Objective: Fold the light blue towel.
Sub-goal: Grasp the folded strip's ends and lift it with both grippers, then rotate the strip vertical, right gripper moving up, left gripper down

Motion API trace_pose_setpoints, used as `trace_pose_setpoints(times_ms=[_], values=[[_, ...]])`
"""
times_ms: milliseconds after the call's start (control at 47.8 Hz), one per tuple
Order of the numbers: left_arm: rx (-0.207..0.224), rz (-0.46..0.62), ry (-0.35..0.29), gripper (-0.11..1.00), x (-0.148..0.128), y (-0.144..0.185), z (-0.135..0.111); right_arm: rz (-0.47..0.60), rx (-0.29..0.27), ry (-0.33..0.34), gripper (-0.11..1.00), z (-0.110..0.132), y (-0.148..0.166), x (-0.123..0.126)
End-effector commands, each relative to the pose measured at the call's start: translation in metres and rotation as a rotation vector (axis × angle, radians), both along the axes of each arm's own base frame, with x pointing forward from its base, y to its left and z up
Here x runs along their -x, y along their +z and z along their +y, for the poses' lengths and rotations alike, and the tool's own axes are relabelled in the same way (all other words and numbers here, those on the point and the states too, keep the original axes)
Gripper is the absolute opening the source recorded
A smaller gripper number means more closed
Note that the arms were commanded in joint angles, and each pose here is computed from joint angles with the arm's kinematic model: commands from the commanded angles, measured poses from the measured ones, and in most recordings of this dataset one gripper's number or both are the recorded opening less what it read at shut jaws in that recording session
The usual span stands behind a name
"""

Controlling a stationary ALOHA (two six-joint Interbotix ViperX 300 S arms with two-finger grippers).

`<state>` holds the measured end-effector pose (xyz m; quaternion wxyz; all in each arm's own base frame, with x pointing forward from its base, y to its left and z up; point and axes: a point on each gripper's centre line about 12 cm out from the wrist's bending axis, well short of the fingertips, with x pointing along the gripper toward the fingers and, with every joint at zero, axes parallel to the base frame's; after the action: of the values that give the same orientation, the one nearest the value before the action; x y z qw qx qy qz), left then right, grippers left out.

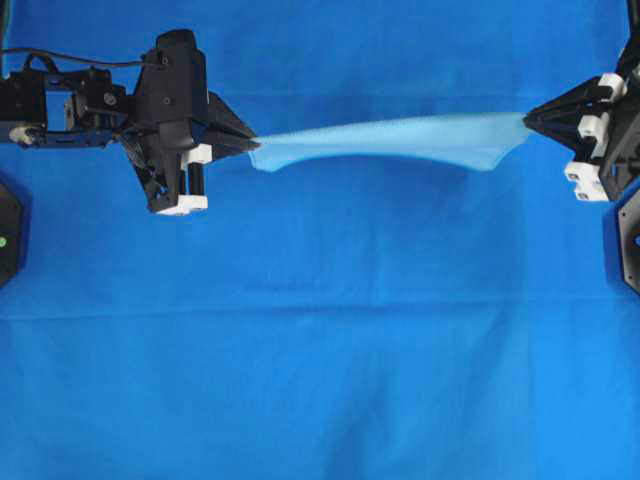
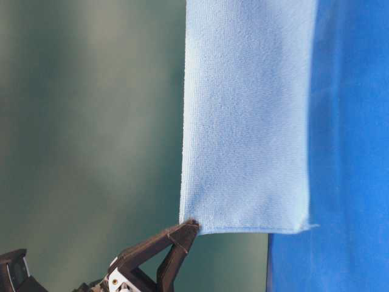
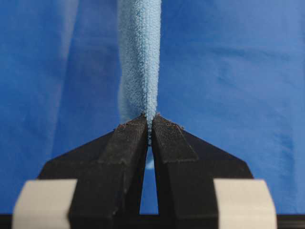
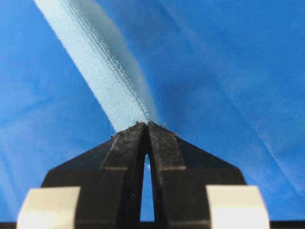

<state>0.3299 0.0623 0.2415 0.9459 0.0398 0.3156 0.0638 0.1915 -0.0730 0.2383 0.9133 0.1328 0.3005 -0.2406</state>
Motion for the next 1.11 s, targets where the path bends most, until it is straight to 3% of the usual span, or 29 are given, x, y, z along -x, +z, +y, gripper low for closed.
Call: trace_pose_setpoints(times_ms=[0, 188, 523, 712, 984, 1088], values=[[0.0, -0.027, -0.006, 0.02, 0.0, 0.008, -0.003, -0.001, 0.005, 0.0, 0.02, -0.002, 0.004, -0.004], [0.011, -0.03, -0.046, 0.02, -0.004, 0.008, -0.019, 0.028, 0.004, -0.009, 0.02, -0.007, -0.003, -0.009], [0.02, -0.124, -0.222, 0.02, -0.025, 0.013, -0.082, -0.003, 0.093, -0.067, 0.02, -0.047, -0.001, -0.029], [0.023, -0.156, -0.288, 0.02, -0.046, 0.007, -0.109, -0.036, 0.126, -0.052, 0.02, -0.068, 0.004, -0.058], [0.024, -0.197, -0.358, 0.02, -0.078, 0.005, -0.141, -0.06, 0.17, 0.004, 0.02, -0.097, 0.011, -0.121], [0.002, -0.227, -0.391, 0.02, -0.089, 0.004, -0.152, -0.061, 0.184, 0.012, 0.02, -0.107, 0.014, -0.139]])
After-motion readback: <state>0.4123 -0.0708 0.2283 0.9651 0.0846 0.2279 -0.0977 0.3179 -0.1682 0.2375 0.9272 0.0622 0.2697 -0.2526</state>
